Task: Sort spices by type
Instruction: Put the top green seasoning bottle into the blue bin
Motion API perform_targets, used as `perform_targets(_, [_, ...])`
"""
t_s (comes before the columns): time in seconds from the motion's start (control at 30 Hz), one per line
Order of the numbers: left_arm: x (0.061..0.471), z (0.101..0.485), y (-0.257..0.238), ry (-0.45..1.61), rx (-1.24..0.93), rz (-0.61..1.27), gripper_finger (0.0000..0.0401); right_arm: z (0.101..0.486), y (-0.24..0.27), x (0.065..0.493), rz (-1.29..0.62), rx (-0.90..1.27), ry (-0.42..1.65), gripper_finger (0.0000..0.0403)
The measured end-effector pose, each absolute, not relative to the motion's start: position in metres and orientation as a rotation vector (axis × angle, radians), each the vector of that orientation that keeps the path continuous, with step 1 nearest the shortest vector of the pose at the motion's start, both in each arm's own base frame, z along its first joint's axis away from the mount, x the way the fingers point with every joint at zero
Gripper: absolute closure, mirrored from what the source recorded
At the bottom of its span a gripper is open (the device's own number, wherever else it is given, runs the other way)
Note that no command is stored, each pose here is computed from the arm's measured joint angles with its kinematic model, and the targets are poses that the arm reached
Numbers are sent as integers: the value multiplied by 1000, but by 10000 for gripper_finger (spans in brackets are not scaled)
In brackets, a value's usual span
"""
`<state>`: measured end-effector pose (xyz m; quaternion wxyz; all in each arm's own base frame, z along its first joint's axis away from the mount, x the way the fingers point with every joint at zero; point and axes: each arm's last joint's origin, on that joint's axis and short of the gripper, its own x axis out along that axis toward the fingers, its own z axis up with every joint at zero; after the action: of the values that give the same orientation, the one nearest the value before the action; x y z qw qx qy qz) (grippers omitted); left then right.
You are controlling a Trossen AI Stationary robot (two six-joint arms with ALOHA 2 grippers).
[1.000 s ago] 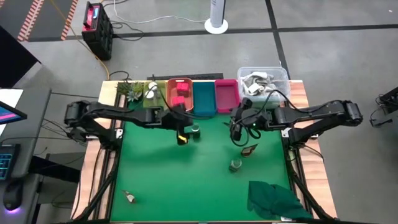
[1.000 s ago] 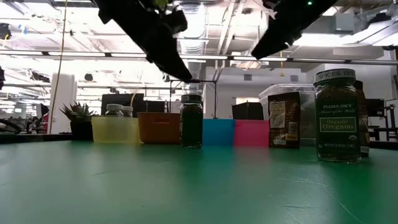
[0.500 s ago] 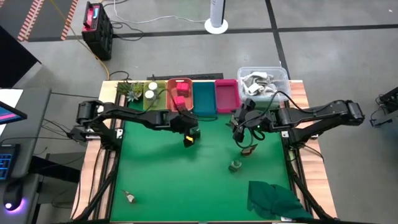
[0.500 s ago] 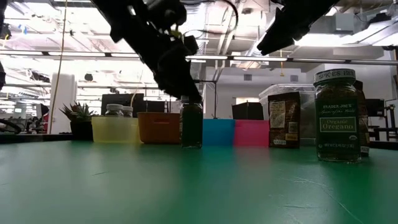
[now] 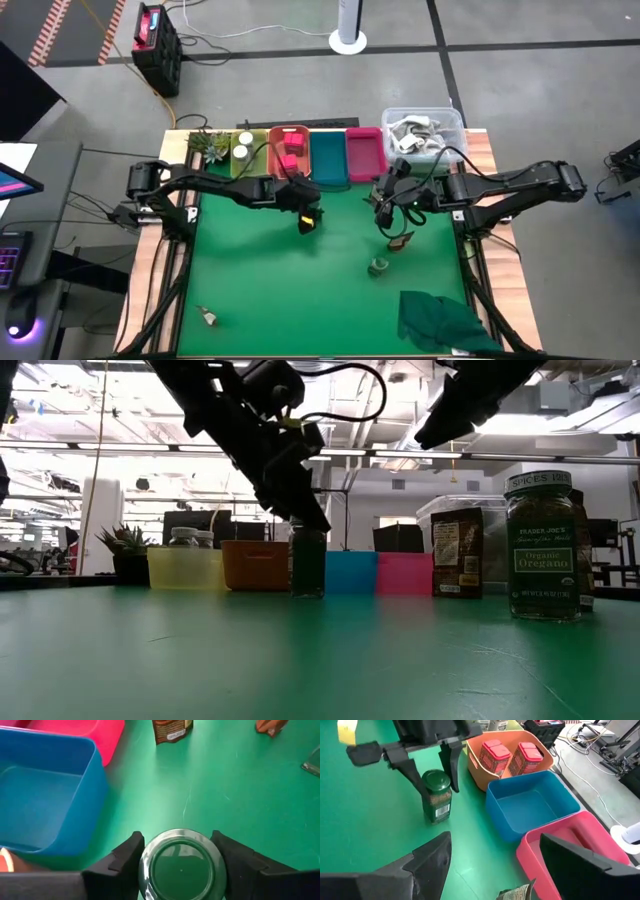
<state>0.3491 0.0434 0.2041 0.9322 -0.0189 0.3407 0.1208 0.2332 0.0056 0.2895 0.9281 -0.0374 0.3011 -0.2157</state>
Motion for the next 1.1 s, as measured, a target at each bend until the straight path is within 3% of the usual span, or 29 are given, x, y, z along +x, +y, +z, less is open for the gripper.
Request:
perform_targets(0.3, [352,213,58,677,-72,185,207,288,6,232,-455,-41,625,74])
perform_targets(0.53, [366,268,90,545,-27,177,207,282,4,225,-554,-13,684,74])
perform_targets(0.73, [360,304,138,444,26,290,207,282,10,224,-567,-23,674,74])
perform_targets(0.83, [356,300,169,417,7,369,207,283,12,225,-570,-34,656,74])
perform_targets(1.1, [364,243,240,541,-138,493,207,285,12,227,-568,-39,638,74])
